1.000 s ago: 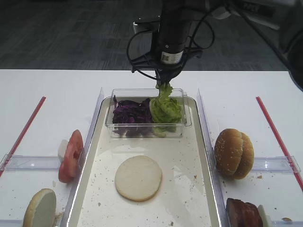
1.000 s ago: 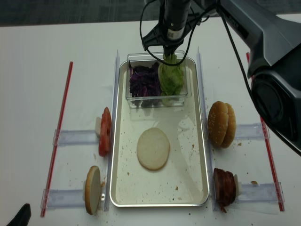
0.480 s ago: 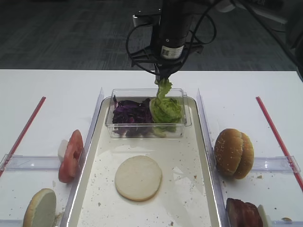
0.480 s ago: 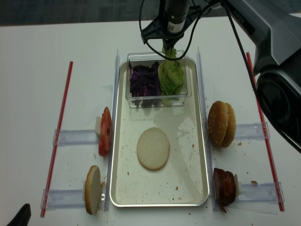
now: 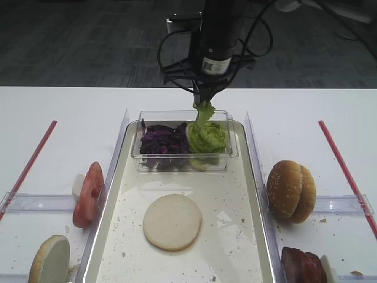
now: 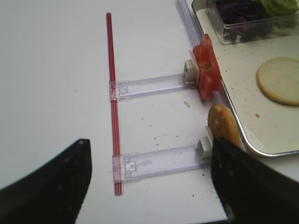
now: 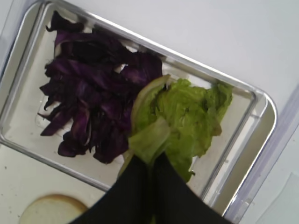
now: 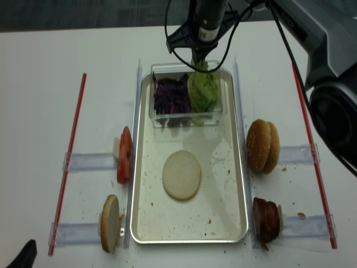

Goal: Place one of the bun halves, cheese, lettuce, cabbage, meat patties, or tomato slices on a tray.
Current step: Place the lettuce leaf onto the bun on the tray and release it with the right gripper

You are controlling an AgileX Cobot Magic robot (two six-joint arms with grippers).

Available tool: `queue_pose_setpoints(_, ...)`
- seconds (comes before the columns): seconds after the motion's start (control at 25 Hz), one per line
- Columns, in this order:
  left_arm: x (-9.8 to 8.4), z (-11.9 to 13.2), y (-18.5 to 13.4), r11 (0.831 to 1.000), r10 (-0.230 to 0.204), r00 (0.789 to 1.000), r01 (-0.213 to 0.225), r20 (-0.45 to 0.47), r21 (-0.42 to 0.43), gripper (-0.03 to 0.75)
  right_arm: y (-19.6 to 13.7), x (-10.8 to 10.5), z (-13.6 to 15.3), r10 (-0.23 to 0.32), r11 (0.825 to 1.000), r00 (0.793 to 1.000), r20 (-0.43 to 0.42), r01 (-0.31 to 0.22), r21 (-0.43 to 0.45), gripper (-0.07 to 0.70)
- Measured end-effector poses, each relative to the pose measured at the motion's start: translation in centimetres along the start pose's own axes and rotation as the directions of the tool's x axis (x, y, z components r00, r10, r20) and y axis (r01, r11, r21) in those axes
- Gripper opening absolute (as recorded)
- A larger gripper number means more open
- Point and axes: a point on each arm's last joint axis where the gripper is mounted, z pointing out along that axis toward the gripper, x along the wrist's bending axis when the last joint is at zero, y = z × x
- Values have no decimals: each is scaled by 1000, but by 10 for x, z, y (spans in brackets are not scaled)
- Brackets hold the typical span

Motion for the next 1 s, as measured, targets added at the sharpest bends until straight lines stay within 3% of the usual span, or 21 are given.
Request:
queue_pose_setpoints(0.24,0,0,0,1000,0,1000,0,0,0,491,-16,6,2,0,998,1000,-29,2,56,52)
queue_pose_setpoints(0.64,0,0,0,1000,0,1000,0,0,0,491,-34,66,-8,-145,987,988,-50,148,57,52)
queue_pose_setpoints(1.0,0,0,0,1000,0,1000,0,0,0,491,-74,86,-10,-201,967,978,-61,208,146,52)
